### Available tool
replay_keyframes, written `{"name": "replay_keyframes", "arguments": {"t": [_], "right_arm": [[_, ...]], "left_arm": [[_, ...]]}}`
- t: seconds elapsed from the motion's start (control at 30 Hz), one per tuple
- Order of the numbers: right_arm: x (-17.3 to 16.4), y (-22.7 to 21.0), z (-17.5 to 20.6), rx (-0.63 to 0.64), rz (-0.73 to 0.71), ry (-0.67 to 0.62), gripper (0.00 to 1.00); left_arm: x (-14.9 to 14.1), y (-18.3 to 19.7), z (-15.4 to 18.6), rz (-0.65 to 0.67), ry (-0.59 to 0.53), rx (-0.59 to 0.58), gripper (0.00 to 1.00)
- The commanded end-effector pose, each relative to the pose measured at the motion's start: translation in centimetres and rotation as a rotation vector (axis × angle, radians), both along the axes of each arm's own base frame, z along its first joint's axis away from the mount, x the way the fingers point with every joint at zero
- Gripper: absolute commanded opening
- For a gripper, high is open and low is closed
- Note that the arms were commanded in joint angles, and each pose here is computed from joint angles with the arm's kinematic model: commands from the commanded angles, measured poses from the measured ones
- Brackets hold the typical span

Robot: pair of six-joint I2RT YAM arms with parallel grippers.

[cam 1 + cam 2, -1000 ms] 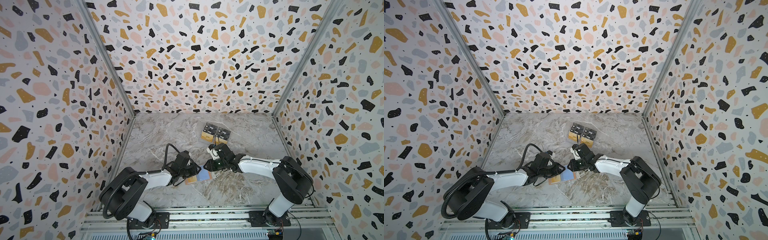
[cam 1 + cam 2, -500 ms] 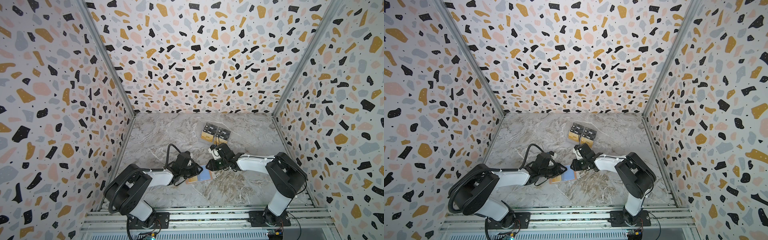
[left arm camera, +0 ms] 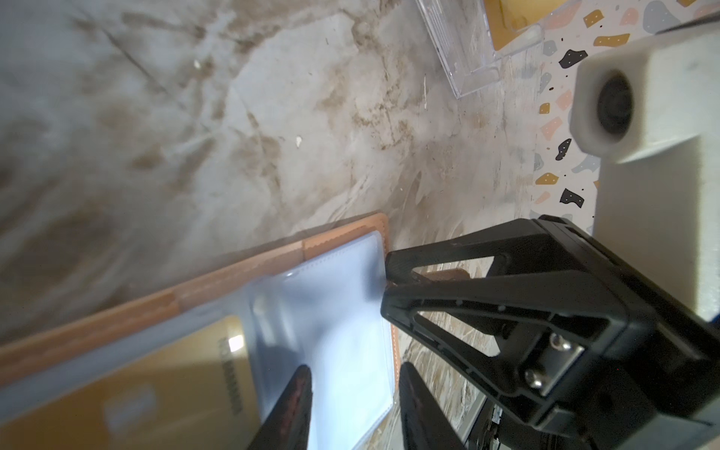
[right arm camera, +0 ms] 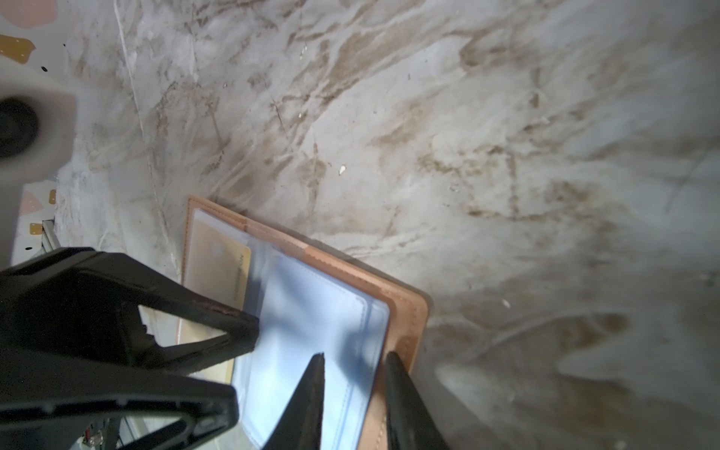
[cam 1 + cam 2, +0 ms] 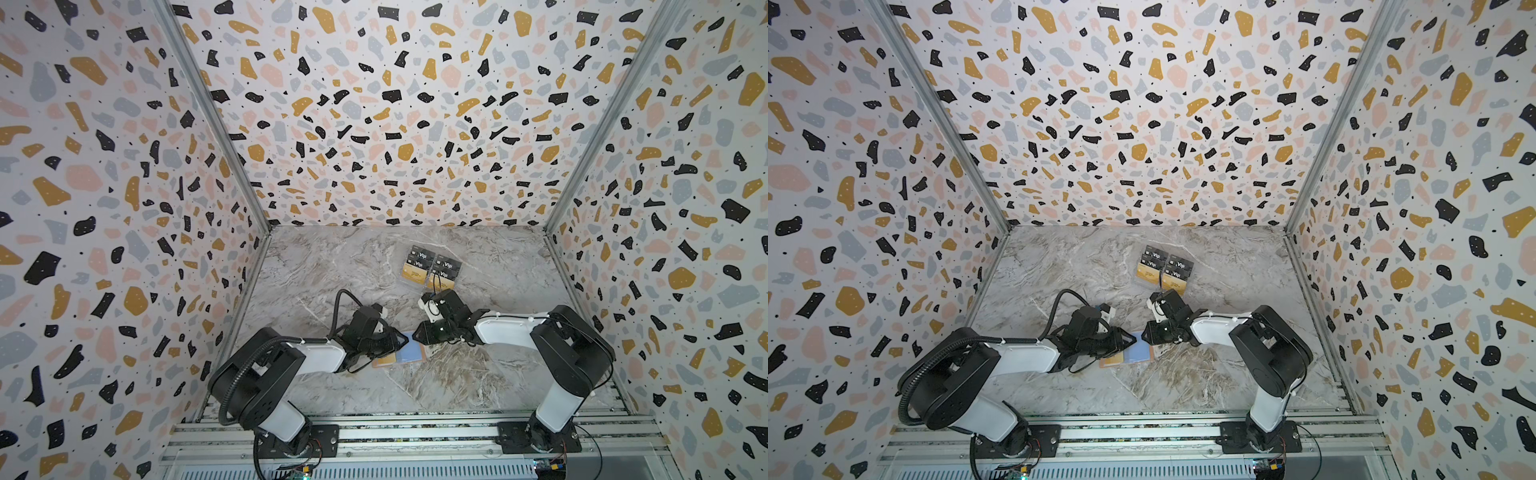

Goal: Insert credit cards into a card holder
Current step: Flip over the card slot on the card holder.

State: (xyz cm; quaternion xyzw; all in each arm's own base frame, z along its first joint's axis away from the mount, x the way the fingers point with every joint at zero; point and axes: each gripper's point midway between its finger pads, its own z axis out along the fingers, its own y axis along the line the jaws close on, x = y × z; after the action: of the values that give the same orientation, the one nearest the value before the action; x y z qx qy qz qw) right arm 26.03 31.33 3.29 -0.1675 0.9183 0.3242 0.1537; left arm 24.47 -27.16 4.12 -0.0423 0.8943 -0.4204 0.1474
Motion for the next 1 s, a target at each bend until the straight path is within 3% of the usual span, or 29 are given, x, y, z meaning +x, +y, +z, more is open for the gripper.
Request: {"name": "replay_keyframes", "arguments": {"t": [0.0,0.73,0.97], "right_arm": [[-1.1,-0.5,-0.7,-0.023,0.001,0.031,0.28],[-0.9,0.5,-0.1,0.022,0.029,0.036,0.26],[-1.4,0.3,-0.3,0.026,0.014,0.051,0.25]], "left_arm": [[-0.3,-0.5,0.0,-0.029,0.003,-0.027,0.39],[-0.6,0.7,-1.7,0.022,0.019,-0.001,0.32],[-0.6,0.8,-1.7,0.022,0.016,-0.017,0.19]]}}
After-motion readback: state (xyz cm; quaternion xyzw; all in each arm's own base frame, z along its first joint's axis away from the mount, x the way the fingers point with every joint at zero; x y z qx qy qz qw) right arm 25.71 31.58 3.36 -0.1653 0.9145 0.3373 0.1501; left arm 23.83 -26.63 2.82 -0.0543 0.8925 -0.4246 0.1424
